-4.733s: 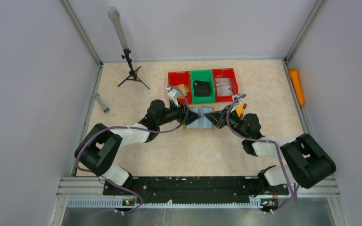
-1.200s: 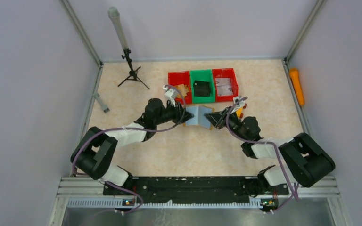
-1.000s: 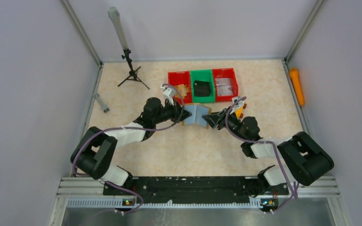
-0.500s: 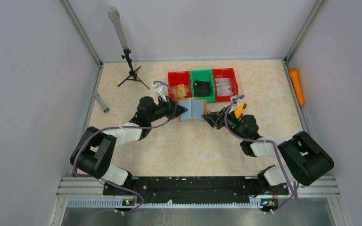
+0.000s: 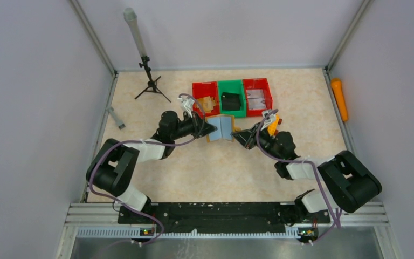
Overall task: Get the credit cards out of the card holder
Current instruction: Place the card holder at the center of the board.
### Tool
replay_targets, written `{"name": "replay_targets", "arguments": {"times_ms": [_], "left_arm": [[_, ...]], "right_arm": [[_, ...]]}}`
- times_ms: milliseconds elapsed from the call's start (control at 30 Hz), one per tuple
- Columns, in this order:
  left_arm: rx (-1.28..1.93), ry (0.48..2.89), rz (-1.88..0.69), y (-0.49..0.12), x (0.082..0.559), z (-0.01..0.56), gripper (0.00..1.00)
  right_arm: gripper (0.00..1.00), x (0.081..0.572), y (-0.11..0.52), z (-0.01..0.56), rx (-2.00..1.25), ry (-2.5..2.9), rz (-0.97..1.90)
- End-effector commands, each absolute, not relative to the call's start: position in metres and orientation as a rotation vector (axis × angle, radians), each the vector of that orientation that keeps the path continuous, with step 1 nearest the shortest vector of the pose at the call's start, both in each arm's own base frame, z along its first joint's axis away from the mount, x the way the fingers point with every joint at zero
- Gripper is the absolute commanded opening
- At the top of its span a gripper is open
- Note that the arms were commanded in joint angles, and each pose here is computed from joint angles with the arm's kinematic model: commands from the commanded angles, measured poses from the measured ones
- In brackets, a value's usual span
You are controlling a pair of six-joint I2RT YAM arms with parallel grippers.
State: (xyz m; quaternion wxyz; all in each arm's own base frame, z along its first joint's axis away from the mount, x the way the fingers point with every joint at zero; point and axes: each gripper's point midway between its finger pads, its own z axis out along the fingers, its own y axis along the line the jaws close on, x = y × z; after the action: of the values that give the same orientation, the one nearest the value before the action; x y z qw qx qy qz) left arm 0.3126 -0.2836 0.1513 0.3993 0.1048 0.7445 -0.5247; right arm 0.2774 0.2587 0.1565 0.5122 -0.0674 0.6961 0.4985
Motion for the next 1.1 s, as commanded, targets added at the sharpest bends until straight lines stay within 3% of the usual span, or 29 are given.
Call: {"name": "replay_targets", "arguments": {"times_ms": [0,367,800,1067], "left_arm": [[0.361,1.774,-1.454,-0.299,0.308,0.179,0.01],[0.425,1.725,-1.482,-0.304,0.297,0.190,0.01],[0.512,1.662,-1.533,-0.314,0.283,0.201,0.01],[0.371,1.744,-1.473,-0.303,0.301,0.187,0.00]], "right_arm": [[0.09,0.281,0.270,0.186,-0.211,1.572,1.238],[0.24,0.296,0.266,0.168,-0.170,1.666,1.152],[0.25,0.298,0.269,0.160,-0.193,1.705,1.135],[0.43,0.294,0.268,0.166,-0.200,1.678,1.145]]}}
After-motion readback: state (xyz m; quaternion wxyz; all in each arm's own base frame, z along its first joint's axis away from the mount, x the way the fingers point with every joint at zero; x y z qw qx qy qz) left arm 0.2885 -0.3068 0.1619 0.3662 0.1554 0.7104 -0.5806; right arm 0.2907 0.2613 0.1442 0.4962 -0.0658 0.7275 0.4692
